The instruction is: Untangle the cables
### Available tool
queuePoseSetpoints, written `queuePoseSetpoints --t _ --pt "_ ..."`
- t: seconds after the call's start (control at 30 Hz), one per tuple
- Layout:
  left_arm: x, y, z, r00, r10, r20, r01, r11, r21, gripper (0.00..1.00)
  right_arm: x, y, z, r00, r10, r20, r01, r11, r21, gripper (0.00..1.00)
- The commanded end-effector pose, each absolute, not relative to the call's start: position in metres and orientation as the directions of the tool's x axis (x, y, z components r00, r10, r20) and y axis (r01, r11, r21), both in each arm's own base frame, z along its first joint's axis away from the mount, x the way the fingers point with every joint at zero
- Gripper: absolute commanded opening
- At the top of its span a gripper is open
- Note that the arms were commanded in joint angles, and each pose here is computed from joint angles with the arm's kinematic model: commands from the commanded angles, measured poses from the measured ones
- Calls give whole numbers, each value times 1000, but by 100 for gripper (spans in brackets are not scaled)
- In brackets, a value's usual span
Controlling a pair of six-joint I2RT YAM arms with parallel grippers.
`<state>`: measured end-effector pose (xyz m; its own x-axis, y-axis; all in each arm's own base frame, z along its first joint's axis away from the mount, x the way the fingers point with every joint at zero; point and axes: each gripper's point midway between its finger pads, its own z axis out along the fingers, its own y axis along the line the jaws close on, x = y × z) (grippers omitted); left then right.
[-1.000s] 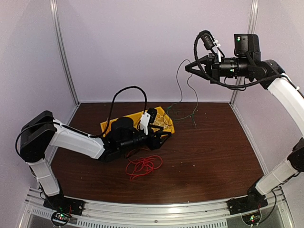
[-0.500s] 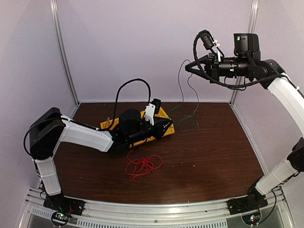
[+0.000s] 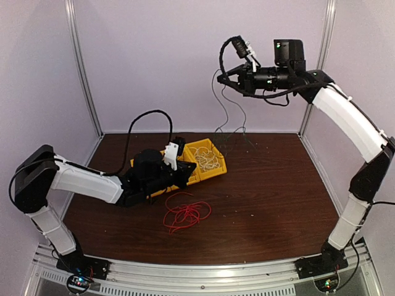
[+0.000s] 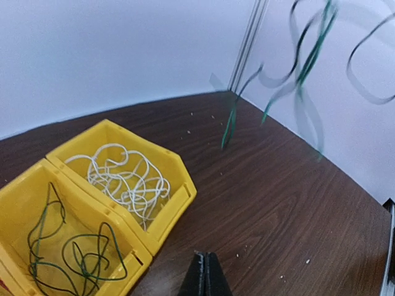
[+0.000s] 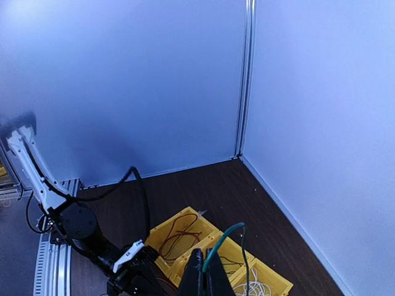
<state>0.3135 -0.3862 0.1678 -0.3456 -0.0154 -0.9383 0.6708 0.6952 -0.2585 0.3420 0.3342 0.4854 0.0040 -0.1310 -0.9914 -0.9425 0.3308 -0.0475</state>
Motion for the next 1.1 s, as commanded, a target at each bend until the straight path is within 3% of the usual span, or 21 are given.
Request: queuePoseSetpoints --t 0.0,0.23,0.67,1.07 --pt "328 -351 240 -195 -108 -975 606 768 -206 0 362 373 433 -90 -177 -980 -961 274 39 0" --pt "317 -290 261 -152 -162 -975 464 859 -215 0 362 406 438 -76 -131 -988 -974 224 45 0" --pt "275 -198 239 -188 -259 -948 295 905 -306 0 355 439 478 -16 -23 -1000 -987 158 12 0" --pt "257 -173 247 -179 -307 -935 282 894 -347 0 387 471 420 -57 -83 -995 -981 191 40 0"
